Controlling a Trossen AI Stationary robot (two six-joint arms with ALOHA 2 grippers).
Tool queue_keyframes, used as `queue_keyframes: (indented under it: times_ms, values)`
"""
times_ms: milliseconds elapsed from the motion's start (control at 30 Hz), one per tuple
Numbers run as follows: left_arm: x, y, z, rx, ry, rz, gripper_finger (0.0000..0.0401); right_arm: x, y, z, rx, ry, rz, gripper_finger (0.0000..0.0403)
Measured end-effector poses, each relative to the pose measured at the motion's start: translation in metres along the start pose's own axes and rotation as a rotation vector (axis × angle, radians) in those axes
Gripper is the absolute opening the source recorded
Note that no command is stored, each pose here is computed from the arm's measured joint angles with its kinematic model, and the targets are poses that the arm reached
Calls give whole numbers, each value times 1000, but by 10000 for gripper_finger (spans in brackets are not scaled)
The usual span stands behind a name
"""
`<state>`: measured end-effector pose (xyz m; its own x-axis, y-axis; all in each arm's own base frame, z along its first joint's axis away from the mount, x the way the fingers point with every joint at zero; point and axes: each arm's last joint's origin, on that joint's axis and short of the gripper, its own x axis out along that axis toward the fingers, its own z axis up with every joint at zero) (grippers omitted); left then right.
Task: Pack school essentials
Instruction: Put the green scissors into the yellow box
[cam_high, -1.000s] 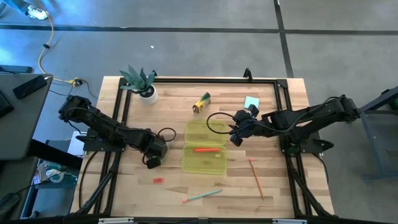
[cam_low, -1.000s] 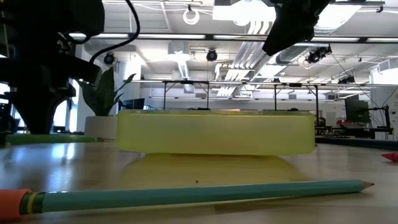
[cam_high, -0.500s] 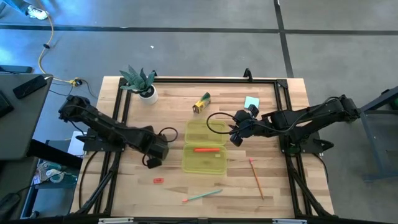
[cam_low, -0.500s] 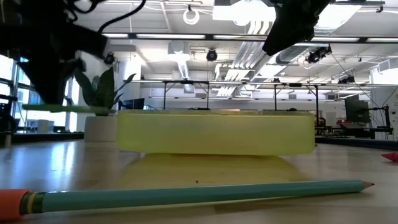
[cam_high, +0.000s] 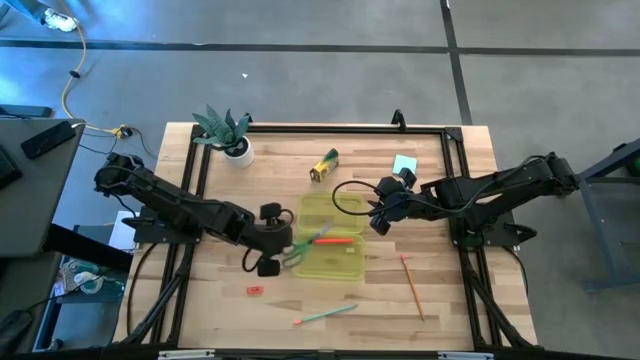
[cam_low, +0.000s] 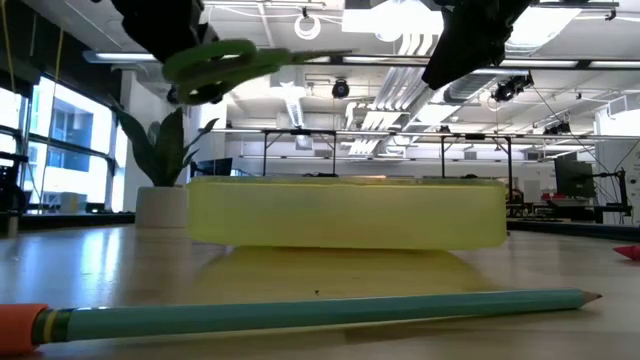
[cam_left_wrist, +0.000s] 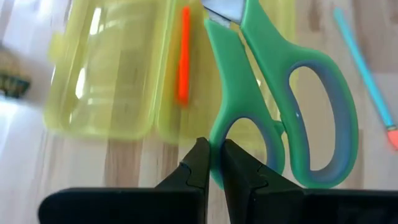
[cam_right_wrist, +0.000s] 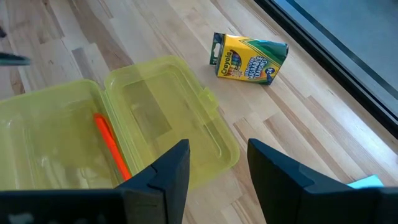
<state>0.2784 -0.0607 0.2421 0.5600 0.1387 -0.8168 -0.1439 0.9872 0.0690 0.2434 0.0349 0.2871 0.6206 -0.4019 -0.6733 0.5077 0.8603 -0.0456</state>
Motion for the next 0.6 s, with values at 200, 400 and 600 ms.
queue_keyframes:
  times_ms: [200,400,600]
  values:
    - [18,0,10,119,-56,-6,15,0,0,0,1,-1,1,152]
    - [46,8,7,167,27,29,19,0,0,1,5,-8,4,152]
    - [66,11,7,179,49,47,26,0,0,1,5,-7,4,152]
